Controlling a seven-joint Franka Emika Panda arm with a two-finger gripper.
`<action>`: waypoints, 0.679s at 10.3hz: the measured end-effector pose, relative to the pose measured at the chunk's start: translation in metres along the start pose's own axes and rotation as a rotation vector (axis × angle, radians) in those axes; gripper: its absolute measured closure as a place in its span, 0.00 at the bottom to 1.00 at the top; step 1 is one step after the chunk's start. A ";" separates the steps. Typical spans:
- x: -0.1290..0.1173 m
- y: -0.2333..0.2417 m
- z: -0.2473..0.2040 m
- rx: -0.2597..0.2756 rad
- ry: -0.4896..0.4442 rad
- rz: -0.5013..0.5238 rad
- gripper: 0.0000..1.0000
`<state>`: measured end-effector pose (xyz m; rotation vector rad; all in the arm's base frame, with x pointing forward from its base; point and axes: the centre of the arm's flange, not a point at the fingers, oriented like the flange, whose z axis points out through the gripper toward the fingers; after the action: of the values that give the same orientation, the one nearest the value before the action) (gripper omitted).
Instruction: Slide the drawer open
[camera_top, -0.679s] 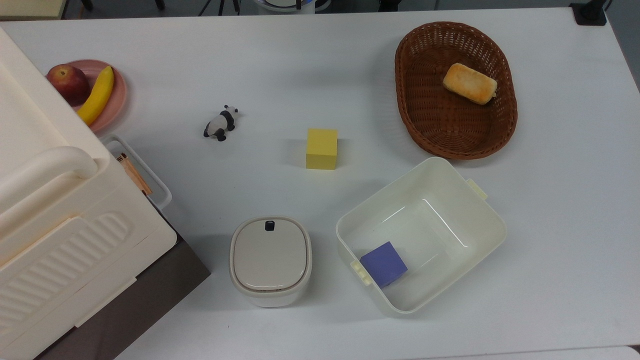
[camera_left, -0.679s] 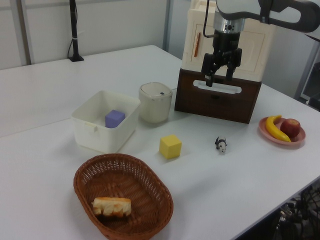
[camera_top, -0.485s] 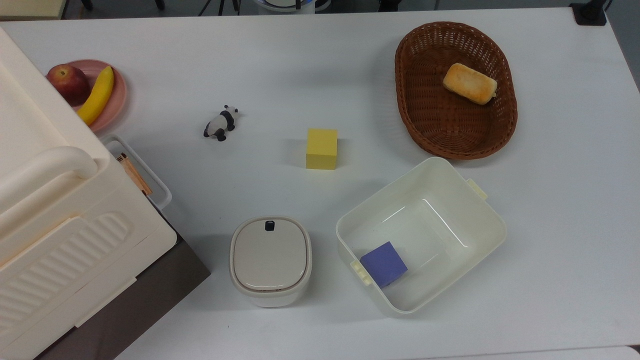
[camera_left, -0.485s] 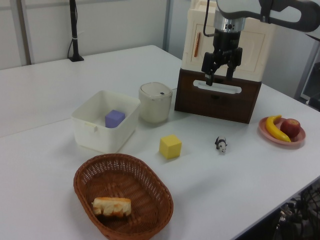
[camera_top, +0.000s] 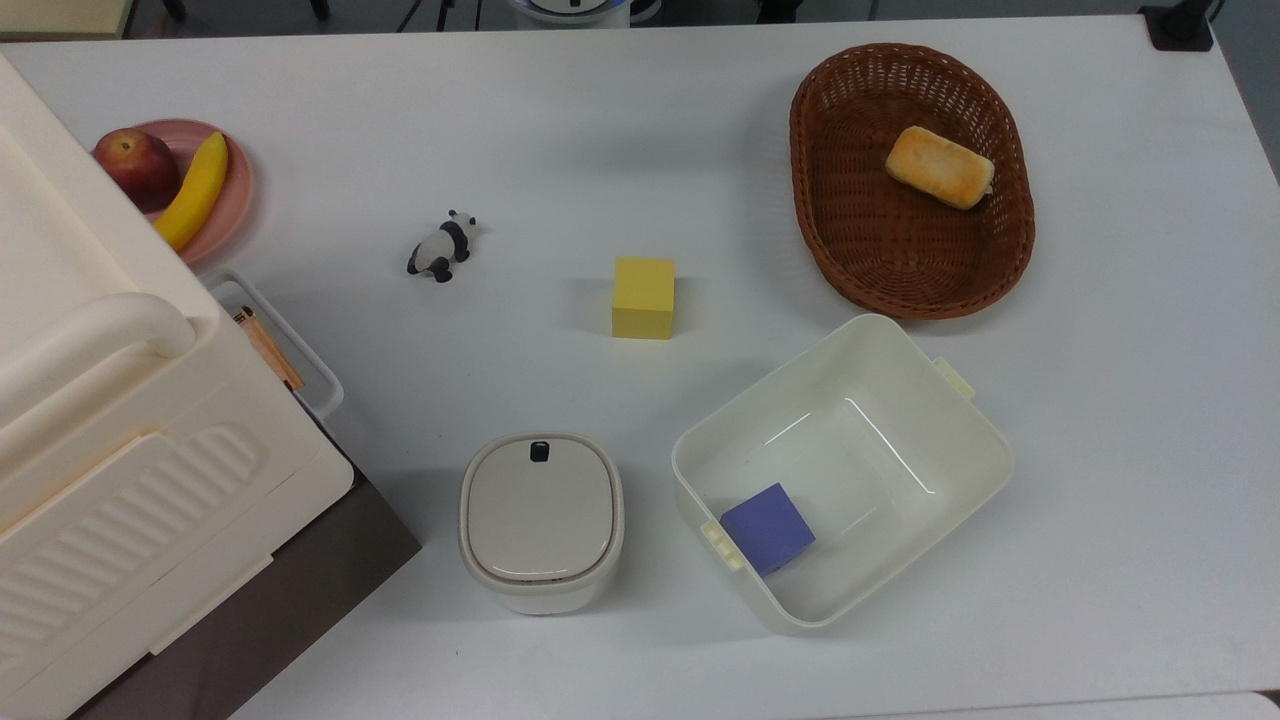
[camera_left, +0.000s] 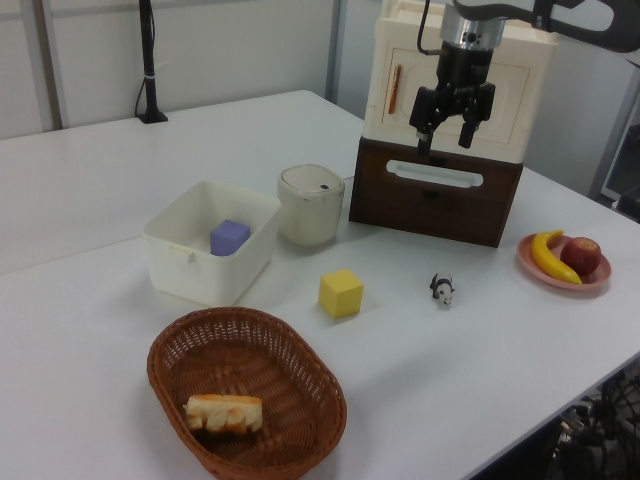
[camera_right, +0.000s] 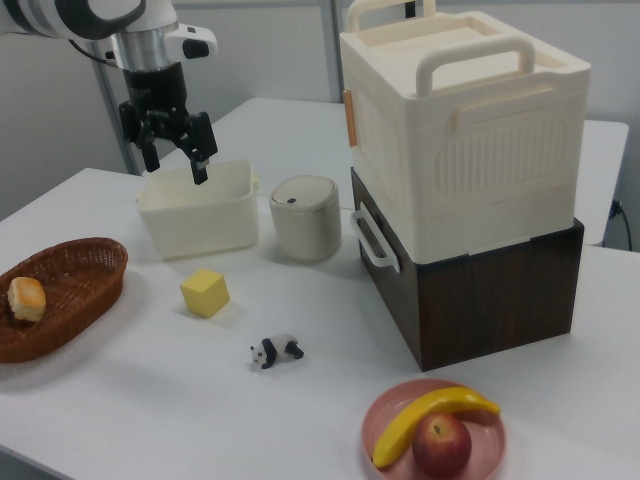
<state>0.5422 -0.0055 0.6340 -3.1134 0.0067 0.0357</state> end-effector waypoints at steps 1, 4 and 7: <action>0.000 0.003 -0.001 0.005 0.002 0.007 0.00; 0.000 0.004 -0.001 0.007 0.004 -0.075 0.00; 0.000 0.004 0.003 0.005 -0.006 -0.290 0.00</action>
<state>0.5420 -0.0096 0.6313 -3.0736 -0.4419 0.0388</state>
